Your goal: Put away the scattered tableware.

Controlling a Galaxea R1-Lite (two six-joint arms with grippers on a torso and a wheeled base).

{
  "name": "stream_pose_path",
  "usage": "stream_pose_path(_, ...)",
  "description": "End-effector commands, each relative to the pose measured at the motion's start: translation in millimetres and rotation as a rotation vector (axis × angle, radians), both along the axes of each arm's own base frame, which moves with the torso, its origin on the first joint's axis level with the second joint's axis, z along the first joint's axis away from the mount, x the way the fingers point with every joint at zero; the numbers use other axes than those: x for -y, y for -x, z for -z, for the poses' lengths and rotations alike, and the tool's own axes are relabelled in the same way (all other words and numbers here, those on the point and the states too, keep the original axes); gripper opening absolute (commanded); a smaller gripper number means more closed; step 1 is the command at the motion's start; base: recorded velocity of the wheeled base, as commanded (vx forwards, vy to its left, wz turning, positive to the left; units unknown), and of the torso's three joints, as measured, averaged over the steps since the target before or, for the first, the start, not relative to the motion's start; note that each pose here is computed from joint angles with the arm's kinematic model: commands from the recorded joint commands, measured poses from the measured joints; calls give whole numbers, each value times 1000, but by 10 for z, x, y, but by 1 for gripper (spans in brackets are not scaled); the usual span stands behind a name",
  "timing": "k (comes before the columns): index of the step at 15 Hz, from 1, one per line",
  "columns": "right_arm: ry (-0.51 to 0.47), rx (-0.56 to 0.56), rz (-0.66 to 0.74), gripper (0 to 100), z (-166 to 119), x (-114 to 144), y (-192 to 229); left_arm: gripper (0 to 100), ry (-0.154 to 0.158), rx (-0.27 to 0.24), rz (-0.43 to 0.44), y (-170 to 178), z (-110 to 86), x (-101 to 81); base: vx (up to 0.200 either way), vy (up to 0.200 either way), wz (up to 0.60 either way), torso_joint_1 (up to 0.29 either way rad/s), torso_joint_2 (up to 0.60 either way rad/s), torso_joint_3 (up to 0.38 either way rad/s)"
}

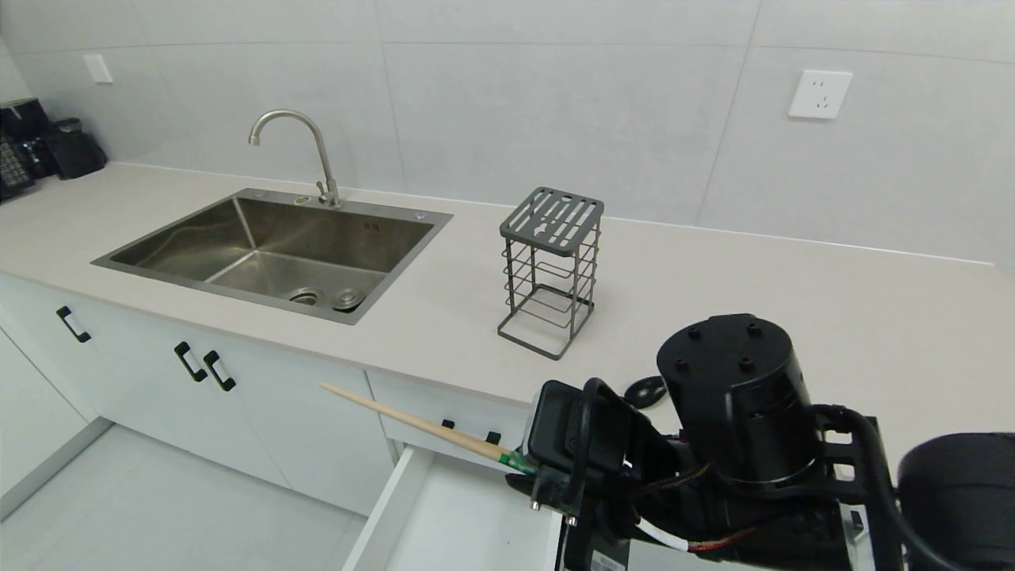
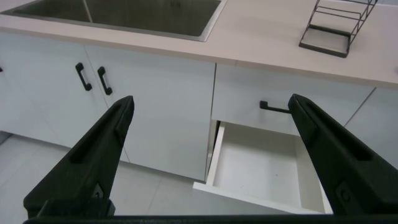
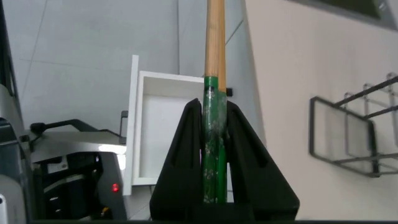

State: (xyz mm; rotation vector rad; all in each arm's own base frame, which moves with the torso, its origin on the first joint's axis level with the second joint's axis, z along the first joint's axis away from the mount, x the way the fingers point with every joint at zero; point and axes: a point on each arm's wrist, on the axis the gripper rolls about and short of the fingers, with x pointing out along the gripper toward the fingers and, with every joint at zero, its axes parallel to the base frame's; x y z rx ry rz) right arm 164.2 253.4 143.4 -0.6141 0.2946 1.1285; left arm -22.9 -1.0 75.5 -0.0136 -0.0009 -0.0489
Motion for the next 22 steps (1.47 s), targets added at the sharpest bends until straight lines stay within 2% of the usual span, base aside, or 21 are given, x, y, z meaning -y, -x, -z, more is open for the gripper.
stream_pose_path(1,10,-8,1,0,32,21,14,100,0,-1,0,-1,0,0,0,0,0,-217,432,207)
stream_pose_path(9,49,-30,0,0,121,199,150,100,0,-1,0,-1,0,0,0,0,0,-106,215,105)
stream_pose_path(16,51,-31,0,0,125,247,181,100,0,-3,0,-1,1,0,0,0,0,-209,419,207)
stream_pose_path(22,61,-36,-3,0,147,287,220,100,0,-3,0,-1,1,0,0,0,0,-89,176,85)
